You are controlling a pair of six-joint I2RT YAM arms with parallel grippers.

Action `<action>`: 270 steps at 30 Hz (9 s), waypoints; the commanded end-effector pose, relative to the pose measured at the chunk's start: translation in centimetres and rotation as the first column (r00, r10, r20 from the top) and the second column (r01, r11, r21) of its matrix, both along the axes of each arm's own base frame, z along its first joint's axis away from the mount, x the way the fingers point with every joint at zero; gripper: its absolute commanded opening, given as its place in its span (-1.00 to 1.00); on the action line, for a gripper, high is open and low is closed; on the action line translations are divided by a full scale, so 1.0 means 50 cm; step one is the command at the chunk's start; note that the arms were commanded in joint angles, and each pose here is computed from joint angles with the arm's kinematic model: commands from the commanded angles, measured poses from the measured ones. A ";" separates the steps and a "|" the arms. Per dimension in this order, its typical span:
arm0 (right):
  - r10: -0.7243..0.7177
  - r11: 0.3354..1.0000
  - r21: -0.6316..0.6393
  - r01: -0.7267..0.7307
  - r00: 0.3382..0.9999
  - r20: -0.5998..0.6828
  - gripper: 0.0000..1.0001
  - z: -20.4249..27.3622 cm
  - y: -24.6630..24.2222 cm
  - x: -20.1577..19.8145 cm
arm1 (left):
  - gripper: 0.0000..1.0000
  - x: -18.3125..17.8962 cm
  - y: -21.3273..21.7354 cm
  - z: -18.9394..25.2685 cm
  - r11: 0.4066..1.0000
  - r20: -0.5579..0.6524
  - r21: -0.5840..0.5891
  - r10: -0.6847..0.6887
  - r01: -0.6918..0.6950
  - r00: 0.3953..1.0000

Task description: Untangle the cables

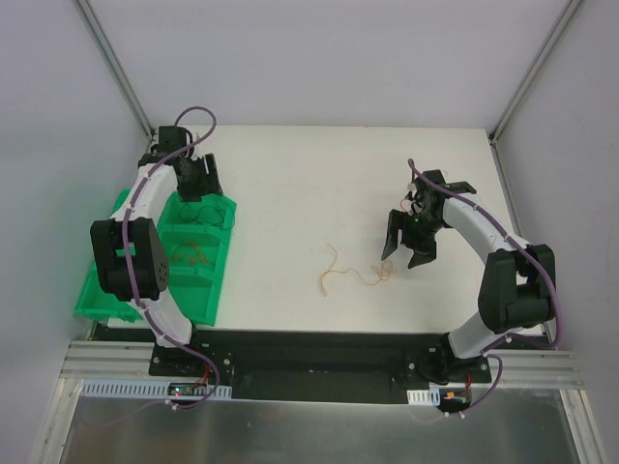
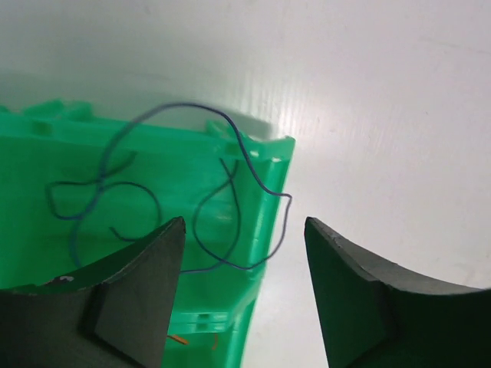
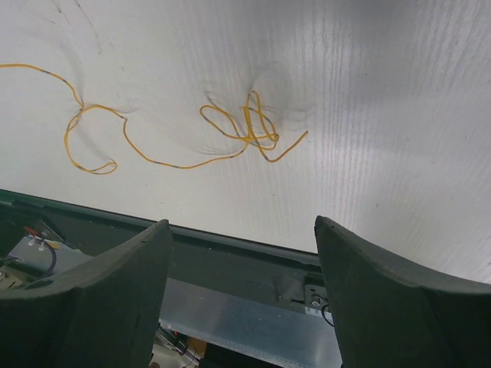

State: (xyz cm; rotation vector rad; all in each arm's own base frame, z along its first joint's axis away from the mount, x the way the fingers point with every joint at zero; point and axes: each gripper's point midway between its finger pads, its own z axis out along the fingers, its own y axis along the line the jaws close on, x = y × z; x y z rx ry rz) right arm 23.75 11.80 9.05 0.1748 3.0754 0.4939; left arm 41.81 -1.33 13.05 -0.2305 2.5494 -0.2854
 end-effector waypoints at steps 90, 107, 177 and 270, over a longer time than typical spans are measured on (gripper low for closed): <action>0.010 0.999 0.035 -0.010 1.000 0.003 0.54 0.005 0.006 -0.017 | -1.00 -0.092 0.015 -0.033 0.660 -0.225 -0.246 0.674 -0.710 0.704; 0.009 0.999 0.039 -0.009 1.000 0.007 0.54 0.006 0.006 -0.019 | -1.00 0.024 0.121 -0.078 0.474 -0.374 -0.296 0.742 -0.830 0.557; -0.024 0.998 0.051 0.024 1.000 0.014 0.49 -0.017 0.014 -0.035 | -1.00 -0.360 -0.549 -0.150 0.756 -0.296 -0.060 -0.637 0.652 0.712; 0.092 0.930 0.363 -0.053 0.992 -0.091 -0.91 -0.101 0.253 -0.006 | -1.00 -0.292 -0.648 -0.187 0.789 -0.230 -0.349 -0.596 0.506 0.769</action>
